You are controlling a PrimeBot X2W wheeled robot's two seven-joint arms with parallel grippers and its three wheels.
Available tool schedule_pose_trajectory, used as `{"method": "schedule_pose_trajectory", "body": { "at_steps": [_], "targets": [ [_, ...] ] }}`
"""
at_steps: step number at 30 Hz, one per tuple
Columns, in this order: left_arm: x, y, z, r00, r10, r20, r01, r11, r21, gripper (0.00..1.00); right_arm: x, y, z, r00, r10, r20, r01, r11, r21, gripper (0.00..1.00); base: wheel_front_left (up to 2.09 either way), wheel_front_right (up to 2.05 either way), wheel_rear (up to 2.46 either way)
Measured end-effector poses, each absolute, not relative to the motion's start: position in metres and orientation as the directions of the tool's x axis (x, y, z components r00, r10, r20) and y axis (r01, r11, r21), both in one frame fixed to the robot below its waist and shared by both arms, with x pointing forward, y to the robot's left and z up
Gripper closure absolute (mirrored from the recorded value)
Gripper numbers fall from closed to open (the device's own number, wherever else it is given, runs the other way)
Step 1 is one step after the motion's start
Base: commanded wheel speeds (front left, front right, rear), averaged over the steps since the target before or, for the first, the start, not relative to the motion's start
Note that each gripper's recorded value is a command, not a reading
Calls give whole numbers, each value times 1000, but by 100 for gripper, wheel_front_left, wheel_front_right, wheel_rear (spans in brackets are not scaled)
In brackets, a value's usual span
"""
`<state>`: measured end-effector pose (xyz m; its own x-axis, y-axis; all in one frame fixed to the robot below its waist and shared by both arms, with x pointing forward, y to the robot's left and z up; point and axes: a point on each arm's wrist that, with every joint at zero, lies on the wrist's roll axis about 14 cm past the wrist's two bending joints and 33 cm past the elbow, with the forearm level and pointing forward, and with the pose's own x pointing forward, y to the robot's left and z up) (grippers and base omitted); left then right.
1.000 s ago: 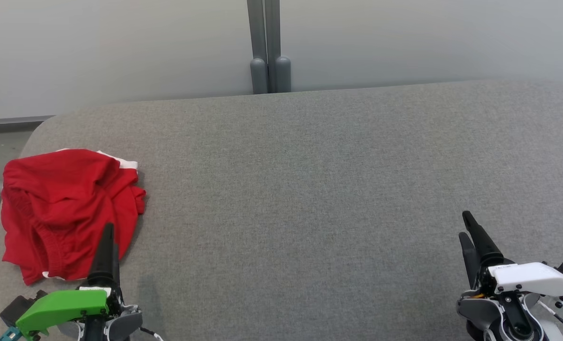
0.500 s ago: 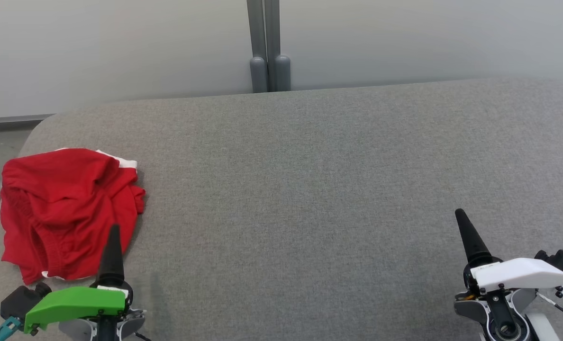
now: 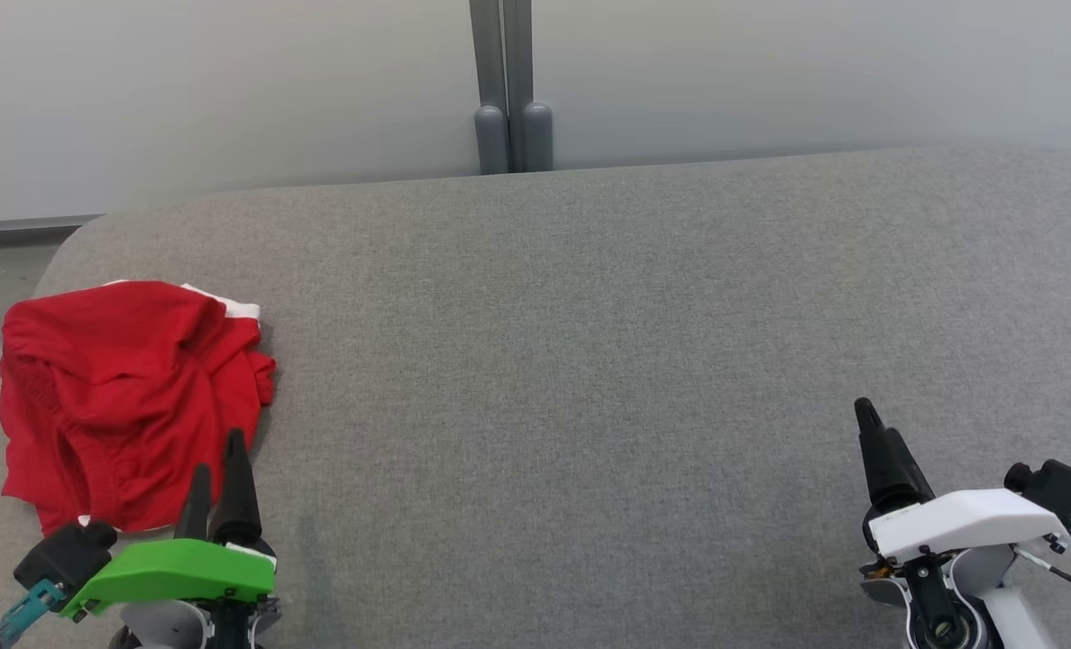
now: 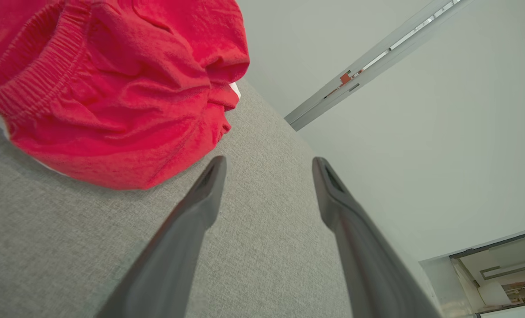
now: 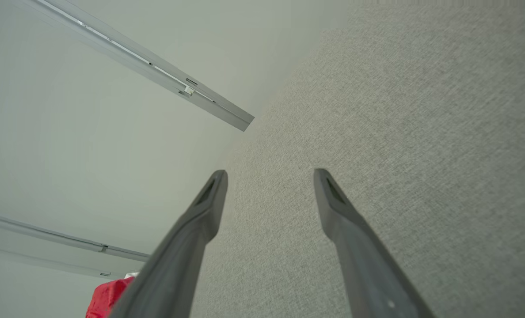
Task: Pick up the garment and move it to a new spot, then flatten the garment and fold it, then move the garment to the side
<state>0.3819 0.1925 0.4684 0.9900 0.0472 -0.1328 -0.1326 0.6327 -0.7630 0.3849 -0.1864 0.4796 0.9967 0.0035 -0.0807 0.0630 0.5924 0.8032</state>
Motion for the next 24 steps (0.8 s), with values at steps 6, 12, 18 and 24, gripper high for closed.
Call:
{"method": "schedule_pose_trajectory", "body": {
  "at_steps": [6,12,18,24],
  "targets": [
    [382,192,468,989,56,-134,-134,712,-690,0,386,-185,482,998,5,-69,48,659,750,0,0,0,0],
    [383,190,470,991,53,-122,-118,772,-624,0,387,-183,484,998,9,-57,32,721,692,0,0,0,0],
    [382,190,470,991,57,-119,-114,825,-553,0,388,-180,483,999,19,-51,17,776,631,0,0,0,0],
    [382,191,471,992,63,-108,-107,869,-483,0,388,-179,485,999,22,-41,6,821,571,0,0,0,0]
  ]
}}
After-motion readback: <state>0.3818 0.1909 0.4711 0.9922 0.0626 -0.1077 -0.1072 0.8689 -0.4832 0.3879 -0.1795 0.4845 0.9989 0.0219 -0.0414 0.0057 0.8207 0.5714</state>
